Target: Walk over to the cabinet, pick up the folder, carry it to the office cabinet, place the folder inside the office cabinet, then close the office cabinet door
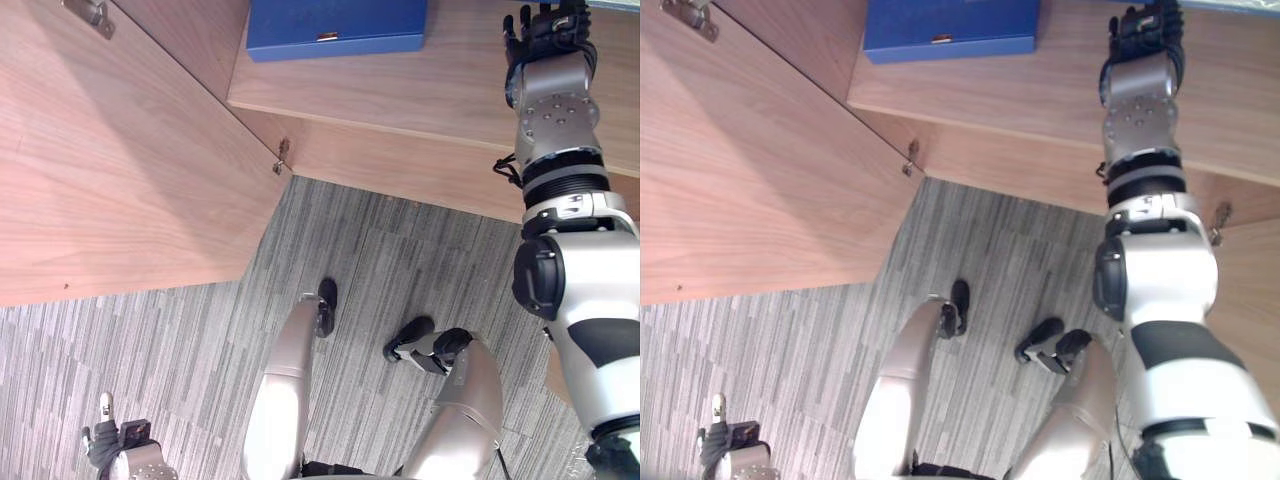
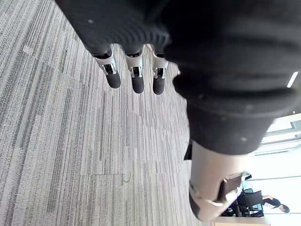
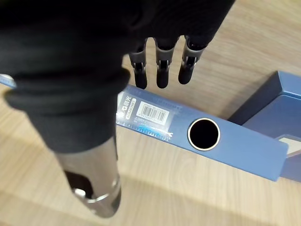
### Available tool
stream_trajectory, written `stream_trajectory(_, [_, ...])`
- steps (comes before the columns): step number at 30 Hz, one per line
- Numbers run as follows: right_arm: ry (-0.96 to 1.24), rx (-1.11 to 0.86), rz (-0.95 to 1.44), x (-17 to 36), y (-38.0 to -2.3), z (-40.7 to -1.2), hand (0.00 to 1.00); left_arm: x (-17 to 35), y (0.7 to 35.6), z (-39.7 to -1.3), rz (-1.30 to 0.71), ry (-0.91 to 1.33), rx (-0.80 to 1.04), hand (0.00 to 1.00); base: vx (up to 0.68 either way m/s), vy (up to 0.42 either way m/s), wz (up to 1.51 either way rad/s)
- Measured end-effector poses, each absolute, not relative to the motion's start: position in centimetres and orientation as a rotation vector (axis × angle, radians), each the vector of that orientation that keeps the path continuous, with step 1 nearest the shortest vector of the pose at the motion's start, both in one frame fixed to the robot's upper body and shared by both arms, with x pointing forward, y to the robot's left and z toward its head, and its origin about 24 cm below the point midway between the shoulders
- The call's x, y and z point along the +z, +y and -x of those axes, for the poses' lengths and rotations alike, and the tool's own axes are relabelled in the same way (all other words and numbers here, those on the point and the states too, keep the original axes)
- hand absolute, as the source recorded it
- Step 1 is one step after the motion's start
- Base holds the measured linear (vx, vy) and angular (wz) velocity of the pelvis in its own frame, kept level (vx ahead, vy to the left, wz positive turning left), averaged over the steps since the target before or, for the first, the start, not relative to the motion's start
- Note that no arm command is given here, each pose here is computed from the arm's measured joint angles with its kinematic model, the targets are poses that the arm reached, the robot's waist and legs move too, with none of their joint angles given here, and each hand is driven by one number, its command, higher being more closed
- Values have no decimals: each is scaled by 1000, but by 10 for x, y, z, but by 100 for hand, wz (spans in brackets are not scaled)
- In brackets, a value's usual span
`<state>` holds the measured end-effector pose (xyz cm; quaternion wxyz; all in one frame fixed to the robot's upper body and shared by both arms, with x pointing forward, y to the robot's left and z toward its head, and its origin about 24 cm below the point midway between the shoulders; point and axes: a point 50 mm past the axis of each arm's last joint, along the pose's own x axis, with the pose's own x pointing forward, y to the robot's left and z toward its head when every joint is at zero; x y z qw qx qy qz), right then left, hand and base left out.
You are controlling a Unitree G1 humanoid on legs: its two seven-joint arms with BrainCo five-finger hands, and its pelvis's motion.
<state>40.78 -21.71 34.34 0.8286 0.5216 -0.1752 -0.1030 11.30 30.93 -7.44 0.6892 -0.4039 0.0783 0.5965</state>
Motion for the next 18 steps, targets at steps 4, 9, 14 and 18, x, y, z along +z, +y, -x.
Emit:
stream_trajectory(4, [-321,-276,-459,336,-216,-412,0,-78,309,-112,906,189,1331,0,0,0,0])
stream_trajectory(9, [-194,-191,239,316,-207,-420,0,-79,317,-111,884,188,1305,0,0,0,0])
stream_trajectory(14, [-161,-38,700,291,-196,-420,0,-75,332,-107,852,156,1264,0,26,5,-4])
stream_trajectory(18, [-155,88,815,272,-196,-415,0,-80,334,-103,856,174,1244,0,29,16,-7])
